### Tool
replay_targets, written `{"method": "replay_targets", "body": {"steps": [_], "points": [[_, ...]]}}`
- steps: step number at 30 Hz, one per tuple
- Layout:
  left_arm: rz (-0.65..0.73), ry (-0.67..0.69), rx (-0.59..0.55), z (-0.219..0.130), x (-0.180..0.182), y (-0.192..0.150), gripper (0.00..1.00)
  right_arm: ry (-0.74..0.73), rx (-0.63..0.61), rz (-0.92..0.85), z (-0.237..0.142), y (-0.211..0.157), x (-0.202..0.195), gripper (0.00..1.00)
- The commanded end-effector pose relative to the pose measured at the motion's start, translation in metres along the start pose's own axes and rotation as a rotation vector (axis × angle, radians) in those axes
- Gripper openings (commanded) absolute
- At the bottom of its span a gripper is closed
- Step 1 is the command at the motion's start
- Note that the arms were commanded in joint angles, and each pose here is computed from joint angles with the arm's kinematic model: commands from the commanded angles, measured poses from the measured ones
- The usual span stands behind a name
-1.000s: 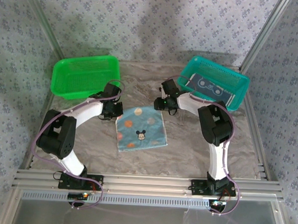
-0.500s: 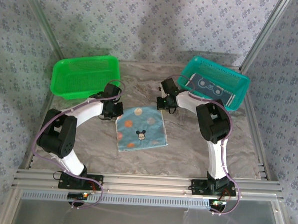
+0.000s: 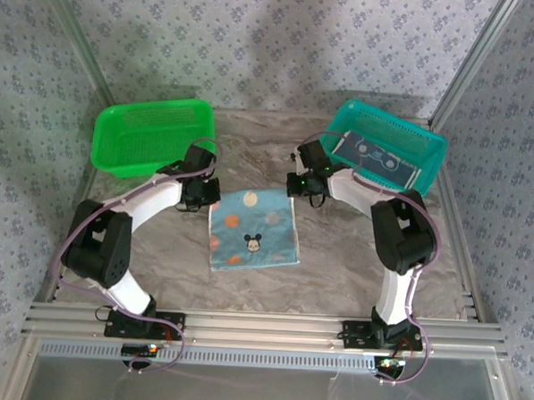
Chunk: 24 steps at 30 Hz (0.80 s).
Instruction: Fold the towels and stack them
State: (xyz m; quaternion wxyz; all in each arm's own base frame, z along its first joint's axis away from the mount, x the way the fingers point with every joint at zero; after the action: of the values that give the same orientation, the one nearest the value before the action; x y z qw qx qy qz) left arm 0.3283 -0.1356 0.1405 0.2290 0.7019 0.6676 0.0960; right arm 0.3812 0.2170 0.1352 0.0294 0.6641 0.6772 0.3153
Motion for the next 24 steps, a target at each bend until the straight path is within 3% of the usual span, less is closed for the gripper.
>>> {"method": "replay_targets", "body": {"steps": [1,10,11,13,15,19,24], "points": [[0.024,-0.012,-0.041,-0.022,-0.004,-0.005,0.00,0.043,-0.060,0.013,-0.026,0.001,0.006,0.00],[0.056,0.019,-0.085,-0.041,-0.008,-0.064,0.00,0.071,-0.052,-0.030,-0.058,-0.087,0.008,0.00],[0.049,0.026,-0.088,-0.042,-0.008,-0.074,0.04,0.071,-0.046,-0.031,-0.060,-0.100,0.007,0.02],[0.030,0.023,-0.086,-0.045,-0.008,-0.090,0.30,0.070,-0.033,-0.019,-0.064,-0.118,0.005,0.35],[-0.006,0.019,-0.081,-0.050,-0.006,-0.100,0.55,0.068,-0.025,0.001,-0.068,-0.127,0.002,0.44],[-0.040,-0.003,-0.067,-0.054,-0.006,-0.105,0.56,0.052,-0.012,0.018,-0.070,-0.125,0.002,0.46],[-0.056,0.016,0.008,-0.039,-0.009,-0.105,0.47,0.043,0.058,0.079,-0.052,-0.120,0.002,0.33]]}}
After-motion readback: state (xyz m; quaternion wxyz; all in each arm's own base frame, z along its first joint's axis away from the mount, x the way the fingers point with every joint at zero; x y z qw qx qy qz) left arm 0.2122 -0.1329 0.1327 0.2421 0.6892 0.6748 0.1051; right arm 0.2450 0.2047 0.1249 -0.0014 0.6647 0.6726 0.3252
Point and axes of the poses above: each hand's point on the last joint's axis, 136 mm out from that joint toward the fingers, its own z axis out along the fingers, its own x axis along the line the jaws close on, y = z × x, the point moved 6 cm from there along -z, back along the fingers, and after that the axes turned 13 degrees about z, right-handed, at the moved point
